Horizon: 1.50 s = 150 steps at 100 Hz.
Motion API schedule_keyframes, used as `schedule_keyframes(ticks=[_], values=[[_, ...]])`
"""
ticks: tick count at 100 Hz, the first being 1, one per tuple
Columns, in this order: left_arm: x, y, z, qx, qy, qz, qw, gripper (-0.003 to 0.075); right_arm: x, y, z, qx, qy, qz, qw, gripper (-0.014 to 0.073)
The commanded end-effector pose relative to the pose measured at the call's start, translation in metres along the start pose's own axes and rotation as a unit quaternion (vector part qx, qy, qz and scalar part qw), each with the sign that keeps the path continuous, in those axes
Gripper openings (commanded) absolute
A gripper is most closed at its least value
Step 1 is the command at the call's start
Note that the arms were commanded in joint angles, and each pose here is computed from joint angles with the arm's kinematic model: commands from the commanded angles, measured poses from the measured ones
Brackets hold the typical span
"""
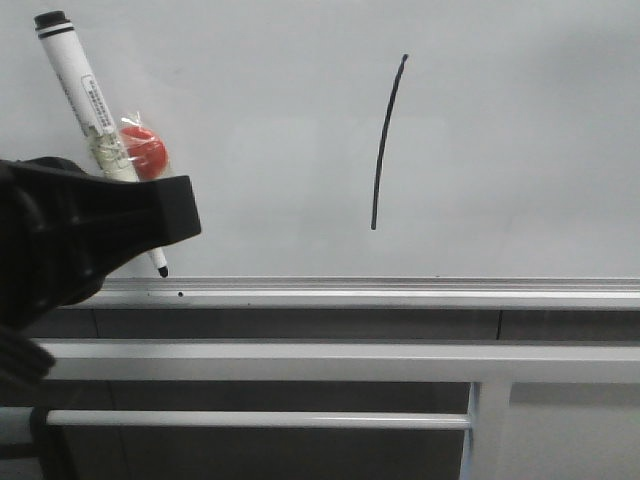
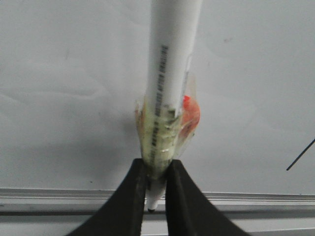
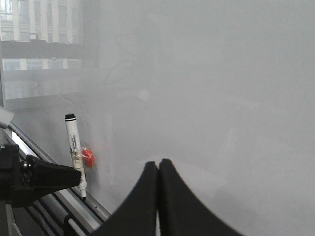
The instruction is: Write number 1 on whiteboard
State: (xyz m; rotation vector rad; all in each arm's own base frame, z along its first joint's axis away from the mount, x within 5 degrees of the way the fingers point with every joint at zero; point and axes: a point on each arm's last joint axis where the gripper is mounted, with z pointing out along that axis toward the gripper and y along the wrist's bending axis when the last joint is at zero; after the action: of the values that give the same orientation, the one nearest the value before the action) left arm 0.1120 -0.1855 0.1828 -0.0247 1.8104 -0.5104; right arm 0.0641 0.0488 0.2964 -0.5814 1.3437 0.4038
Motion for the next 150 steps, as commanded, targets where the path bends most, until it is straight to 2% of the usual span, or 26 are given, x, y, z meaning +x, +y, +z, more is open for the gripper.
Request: schedule_keyframes(ticks=[1,28,93,102,117,122,129,150], values=[[-0.012,-0.007,-0.001,0.015,-0.038,-0.023,0.999,-0.0020,-0.011,-0.007,0.000,0.031,-0.026,-0.005,0.999,-0.0064],[-0.010,-0.008,0.002,0.025,-0.020,-0.026,0.999,-0.0020,-0.011,-0.007,0.000,0.031,-0.026,-0.005,0.999,-0.0064],[-0.016,-0.013,0.011,0.054,-0.020,-0.025,0.998,-0.0018,-0.011,-0.007,0.000,0.031,-0.026,-0.005,0.999,-0.0064],[-0.018,-0.014,0.011,0.061,-0.031,-0.020,0.997,0.0050,-0.011,-0.007,0.000,0.031,-0.026,-0.005,0.999,-0.0064],[-0.022,-0.013,0.011,0.056,-0.054,-0.023,0.997,0.0331,-0.011,-0.007,0.000,0.031,-0.026,-0.005,0.999,-0.0064],[-0.022,-0.010,0.011,0.042,-0.053,-0.030,0.997,0.0382,-0.011,-0.007,0.000,0.031,-0.026,-0.005,0.999,-0.0064],[-0.021,-0.007,0.011,0.025,-0.049,-0.039,0.998,0.0395,-0.011,-0.007,0.000,0.031,-0.026,-0.005,0.999,-0.0064],[-0.021,-0.008,0.011,0.030,-0.048,-0.035,0.998,0.0395,-0.011,-0.007,0.000,0.031,-0.026,-0.005,0.999,-0.0064]])
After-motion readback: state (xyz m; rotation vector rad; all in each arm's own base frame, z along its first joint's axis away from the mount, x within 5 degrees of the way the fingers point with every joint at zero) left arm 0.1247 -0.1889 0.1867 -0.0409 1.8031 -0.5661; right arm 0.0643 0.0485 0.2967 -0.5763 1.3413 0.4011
